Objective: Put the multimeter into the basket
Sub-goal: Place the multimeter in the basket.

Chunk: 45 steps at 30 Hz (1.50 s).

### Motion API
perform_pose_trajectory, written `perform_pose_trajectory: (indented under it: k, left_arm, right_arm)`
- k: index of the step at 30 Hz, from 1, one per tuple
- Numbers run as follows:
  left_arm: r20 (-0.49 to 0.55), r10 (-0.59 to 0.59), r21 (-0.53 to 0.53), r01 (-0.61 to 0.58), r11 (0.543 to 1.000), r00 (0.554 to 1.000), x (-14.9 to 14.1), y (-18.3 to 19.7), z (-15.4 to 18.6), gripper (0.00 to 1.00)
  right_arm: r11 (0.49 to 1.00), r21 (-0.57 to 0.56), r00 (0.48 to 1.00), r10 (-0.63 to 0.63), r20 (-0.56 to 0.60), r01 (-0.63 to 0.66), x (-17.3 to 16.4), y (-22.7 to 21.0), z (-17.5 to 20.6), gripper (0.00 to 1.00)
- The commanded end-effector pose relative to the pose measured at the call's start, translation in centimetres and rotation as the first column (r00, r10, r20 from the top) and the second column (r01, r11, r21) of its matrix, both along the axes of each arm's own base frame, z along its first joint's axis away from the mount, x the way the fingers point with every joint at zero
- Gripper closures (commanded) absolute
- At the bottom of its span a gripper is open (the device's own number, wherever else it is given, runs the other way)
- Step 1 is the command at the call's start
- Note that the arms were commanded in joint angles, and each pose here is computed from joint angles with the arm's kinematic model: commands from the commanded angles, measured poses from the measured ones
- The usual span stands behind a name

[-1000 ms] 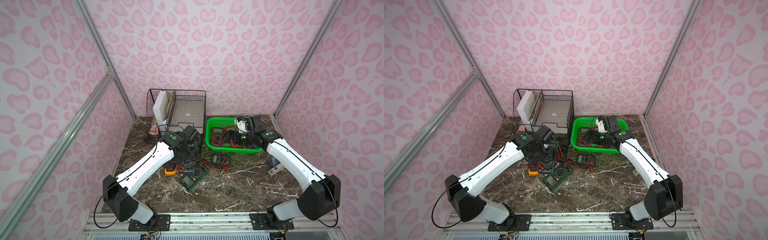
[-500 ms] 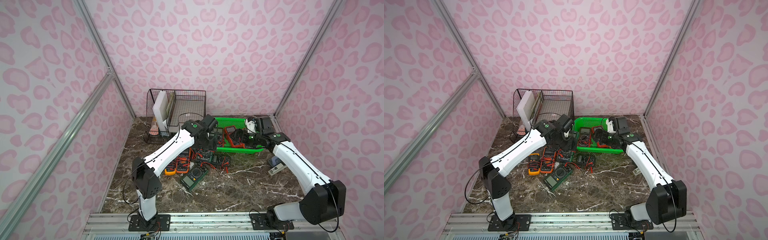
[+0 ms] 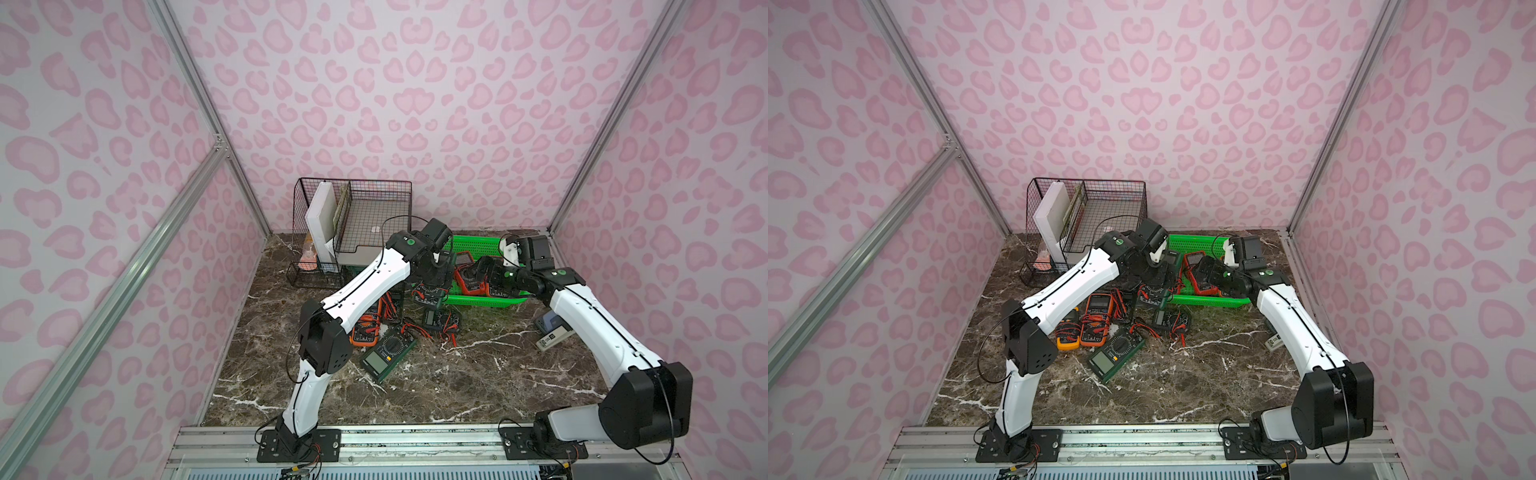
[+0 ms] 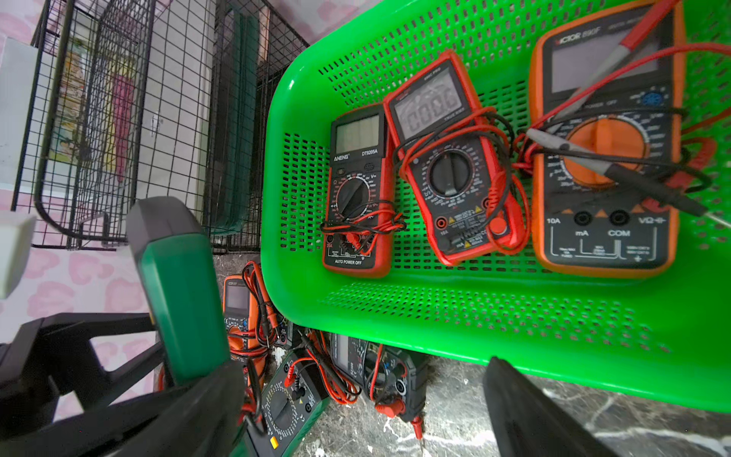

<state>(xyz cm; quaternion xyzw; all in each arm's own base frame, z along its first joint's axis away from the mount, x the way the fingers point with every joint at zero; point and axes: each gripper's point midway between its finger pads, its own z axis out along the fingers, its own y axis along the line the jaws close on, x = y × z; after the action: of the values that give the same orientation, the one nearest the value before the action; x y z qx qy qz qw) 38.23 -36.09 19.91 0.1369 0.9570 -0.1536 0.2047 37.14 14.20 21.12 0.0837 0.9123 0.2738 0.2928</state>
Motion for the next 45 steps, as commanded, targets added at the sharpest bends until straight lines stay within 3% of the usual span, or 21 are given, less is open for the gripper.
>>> perform_pose_trajectory:
  k: [1,15,33,39,45]
  left_arm:
    - [0.083,-0.015,-0.019,0.017,1.0,0.996,1.9,-1.1,0.6,1.0]
    - [0.265,0.046,-0.056,-0.033,0.998,0.963,7.7,-3.4,-0.5,1.0]
    - [0.274,0.149,-0.049,-0.142,0.989,0.95,11.1,-3.7,-5.0,1.0]
    - [0.258,0.161,-0.003,-0.166,0.986,0.953,11.1,-3.0,-6.8,0.81]
    - [0.231,0.162,0.034,-0.175,0.984,0.959,10.8,-2.5,-8.3,0.5]
  right_arm:
    - [1.0,-0.003,1.0,-0.023,0.015,0.023,0.6,-0.3,0.1,0.01]
    - [0.998,-0.017,0.998,-0.065,0.004,0.065,0.4,-1.0,-1.4,0.01]
    - [0.998,-0.027,0.998,-0.05,-0.046,0.048,-0.3,-1.0,-3.2,0.01]
    - [0.999,-0.025,0.997,-0.046,-0.054,0.045,-0.4,-0.9,-3.4,0.01]
    - [0.999,-0.018,0.997,-0.049,-0.055,0.048,-0.5,-0.8,-3.5,0.01]
